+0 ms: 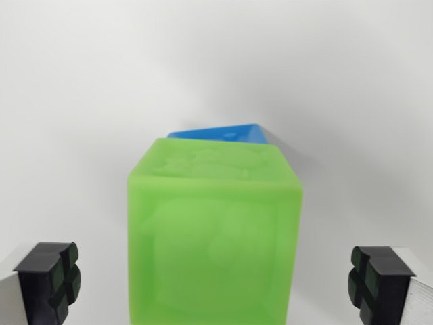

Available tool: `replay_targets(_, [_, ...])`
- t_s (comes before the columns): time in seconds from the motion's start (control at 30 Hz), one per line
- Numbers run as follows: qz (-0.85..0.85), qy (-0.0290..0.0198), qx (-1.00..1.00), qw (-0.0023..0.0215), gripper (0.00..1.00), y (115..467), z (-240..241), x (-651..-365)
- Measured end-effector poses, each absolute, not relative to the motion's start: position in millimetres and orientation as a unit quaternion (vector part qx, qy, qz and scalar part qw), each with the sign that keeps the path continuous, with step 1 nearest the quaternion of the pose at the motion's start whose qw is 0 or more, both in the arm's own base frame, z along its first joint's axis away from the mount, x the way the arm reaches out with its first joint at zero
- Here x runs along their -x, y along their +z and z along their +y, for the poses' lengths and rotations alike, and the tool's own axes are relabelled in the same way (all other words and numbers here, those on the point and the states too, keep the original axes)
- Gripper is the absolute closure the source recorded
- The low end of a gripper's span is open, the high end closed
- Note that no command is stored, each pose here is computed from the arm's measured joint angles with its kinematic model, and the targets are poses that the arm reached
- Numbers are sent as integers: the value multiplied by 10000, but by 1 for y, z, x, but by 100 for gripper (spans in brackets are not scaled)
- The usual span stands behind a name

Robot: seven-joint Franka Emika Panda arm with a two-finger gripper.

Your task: Stack cube

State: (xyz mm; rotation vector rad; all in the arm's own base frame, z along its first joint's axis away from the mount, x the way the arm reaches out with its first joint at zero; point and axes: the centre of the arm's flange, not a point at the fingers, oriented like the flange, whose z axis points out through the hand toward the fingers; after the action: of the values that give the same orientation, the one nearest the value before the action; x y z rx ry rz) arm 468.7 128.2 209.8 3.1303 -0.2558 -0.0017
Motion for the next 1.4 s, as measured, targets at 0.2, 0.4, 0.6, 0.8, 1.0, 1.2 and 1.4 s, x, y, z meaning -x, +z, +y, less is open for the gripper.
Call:
replay_targets(0.2, [-820, 5, -9966, 2, 0, 231, 128, -469])
replay_targets(0.4, [-823, 5, -9966, 2, 0, 252, 128, -468])
replay_targets(0.6, [-821, 9, -9966, 4, 0, 277, 127, -468])
replay_targets(0.8, [-823, 12, -9966, 6, 0, 304, 127, -468])
replay_targets(1.0, [-823, 12, -9966, 7, 0, 328, 128, -468])
replay_targets(1.2, [-824, 21, -9966, 6, 0, 354, 128, -468])
replay_targets(1.4, [-824, 17, -9966, 10, 0, 378, 128, -469])
